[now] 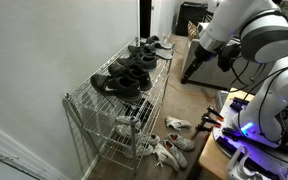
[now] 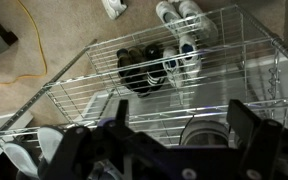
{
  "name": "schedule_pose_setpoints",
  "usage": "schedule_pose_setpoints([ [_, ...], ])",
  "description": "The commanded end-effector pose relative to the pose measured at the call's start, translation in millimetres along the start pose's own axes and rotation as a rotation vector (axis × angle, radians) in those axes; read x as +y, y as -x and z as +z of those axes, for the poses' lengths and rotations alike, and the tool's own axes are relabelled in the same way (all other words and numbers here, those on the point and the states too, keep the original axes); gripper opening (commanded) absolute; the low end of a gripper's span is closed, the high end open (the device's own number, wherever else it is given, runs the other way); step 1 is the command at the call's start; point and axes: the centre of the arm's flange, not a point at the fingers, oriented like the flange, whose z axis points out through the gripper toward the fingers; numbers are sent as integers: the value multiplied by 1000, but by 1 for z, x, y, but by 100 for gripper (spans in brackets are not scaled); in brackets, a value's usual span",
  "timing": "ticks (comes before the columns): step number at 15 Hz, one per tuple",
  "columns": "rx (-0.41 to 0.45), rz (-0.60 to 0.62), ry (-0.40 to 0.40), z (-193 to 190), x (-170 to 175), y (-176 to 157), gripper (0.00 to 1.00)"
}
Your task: Remove the grey pair of shoes from the top rack and put them on the second rack
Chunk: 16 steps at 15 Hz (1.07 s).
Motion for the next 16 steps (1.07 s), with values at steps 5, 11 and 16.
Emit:
schedule_pose_setpoints([
  [5, 152, -68, 26, 9, -6, -119, 100],
  [11, 179, -107, 73, 20, 12, -198, 100],
  [16, 152, -62, 63, 27, 43, -246, 100],
])
